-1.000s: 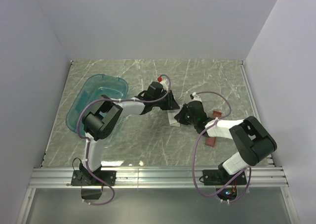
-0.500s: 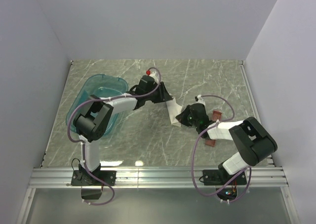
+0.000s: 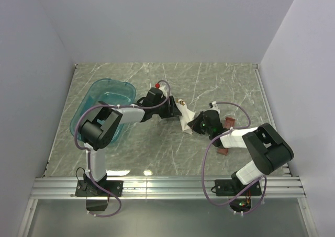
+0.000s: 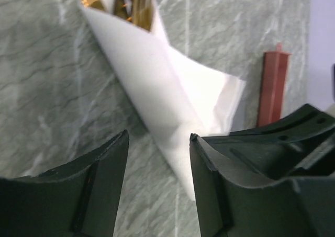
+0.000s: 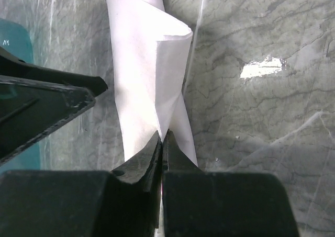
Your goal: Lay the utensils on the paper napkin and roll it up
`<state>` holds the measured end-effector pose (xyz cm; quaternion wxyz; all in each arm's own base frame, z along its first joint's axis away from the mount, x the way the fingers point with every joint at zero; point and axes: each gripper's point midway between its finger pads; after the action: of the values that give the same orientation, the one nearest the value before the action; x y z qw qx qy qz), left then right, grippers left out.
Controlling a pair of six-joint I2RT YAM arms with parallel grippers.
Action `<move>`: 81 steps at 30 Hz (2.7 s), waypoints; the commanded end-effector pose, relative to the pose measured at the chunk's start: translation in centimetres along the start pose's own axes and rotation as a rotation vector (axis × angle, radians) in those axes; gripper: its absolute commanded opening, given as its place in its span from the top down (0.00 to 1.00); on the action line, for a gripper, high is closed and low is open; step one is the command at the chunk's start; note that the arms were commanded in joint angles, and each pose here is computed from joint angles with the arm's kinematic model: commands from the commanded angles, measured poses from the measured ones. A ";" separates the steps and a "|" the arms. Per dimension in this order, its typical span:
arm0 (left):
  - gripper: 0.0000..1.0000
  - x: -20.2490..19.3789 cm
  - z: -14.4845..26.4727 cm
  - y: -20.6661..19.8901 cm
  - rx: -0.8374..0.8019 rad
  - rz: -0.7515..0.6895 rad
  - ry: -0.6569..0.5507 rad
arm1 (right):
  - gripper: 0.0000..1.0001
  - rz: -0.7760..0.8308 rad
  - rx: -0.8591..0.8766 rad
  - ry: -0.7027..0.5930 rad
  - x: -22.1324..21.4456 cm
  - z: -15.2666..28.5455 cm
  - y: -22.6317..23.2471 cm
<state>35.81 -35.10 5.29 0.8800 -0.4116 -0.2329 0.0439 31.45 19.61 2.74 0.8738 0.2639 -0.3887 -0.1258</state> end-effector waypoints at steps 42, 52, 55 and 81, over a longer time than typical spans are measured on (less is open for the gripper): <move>0.52 0.2 -3.9 -4.4 -0.140 -0.026 0.042 | 0.74 0.051 -0.222 -0.053 3.3 2.7 -2.3; 0.54 0.0 -4.0 -4.4 -0.140 -0.021 0.045 | 0.73 0.121 -0.151 -0.132 8.0 4.0 1.9; 0.54 0.1 -4.1 -4.4 -0.139 -0.019 0.041 | 0.74 0.125 -0.128 -0.119 7.9 2.9 2.3; 0.42 4.3 2.3 -1.0 0.102 0.077 -0.114 | 0.81 0.154 -0.056 0.099 -1.8 -1.4 1.7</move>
<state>37.90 -36.07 8.98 0.8680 -0.4248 -0.2461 0.0743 31.37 21.37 1.80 0.9089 0.2022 -0.3596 -0.0602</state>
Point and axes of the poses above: each gripper's point midway between its finger pads, its own z axis back along the fingers, its own y axis along the line the jaws close on, x = y × z, and after that the axes turned 9 degrees about z, right-handed
